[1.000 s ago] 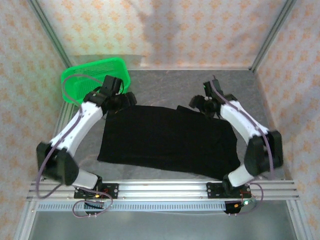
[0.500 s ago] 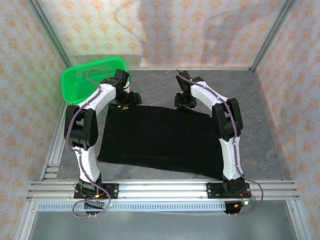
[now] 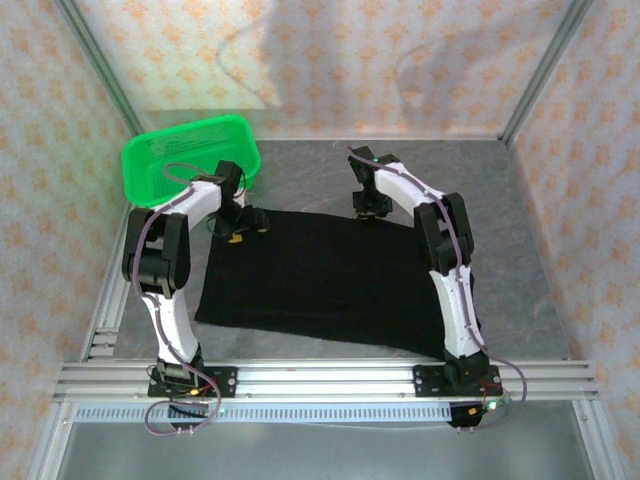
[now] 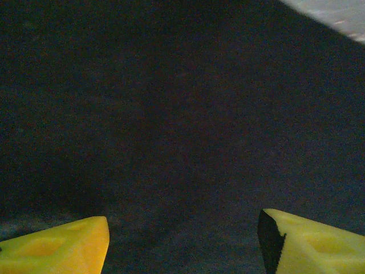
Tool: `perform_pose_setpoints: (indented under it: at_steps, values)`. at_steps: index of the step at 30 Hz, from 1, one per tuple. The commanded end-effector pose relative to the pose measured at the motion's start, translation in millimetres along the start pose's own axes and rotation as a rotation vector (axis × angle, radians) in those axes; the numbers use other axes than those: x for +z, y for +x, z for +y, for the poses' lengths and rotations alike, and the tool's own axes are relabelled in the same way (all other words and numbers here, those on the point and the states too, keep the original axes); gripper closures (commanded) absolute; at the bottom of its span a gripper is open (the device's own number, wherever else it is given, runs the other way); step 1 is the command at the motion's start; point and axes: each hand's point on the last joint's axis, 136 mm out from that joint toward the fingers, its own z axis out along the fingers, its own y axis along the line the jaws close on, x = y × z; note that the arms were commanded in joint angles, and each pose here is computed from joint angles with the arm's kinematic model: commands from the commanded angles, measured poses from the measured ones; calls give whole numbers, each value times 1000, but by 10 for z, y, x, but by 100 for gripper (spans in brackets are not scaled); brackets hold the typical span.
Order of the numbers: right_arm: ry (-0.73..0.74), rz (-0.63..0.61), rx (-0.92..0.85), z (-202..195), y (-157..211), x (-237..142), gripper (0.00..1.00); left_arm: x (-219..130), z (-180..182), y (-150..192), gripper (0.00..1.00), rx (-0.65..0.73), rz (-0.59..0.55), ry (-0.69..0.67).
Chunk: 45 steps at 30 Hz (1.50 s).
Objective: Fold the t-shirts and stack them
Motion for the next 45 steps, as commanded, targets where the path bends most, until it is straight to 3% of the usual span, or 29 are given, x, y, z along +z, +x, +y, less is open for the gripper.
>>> perform_pose_setpoints:
  at_steps: [1,11,25,30,37,45]
  values:
    - [73,5,-7,-123,-31,58,80,3,121,15,29,14,-14,-14]
    - [152,-228,52,-278,-570,-472,88,126,334,221,30,13,31,-59]
    - [207,-455,165,-458,-788,-1021,94,157,405,260,30,3,42,-74]
    - [143,-492,215,-407,-658,-1151,94,176,414,275,30,-4,46,-75]
    - [42,-398,206,-74,-162,-1033,93,191,415,278,30,-13,46,-73]
    - [129,-492,153,104,164,-1300,93,207,413,273,30,-19,51,-72]
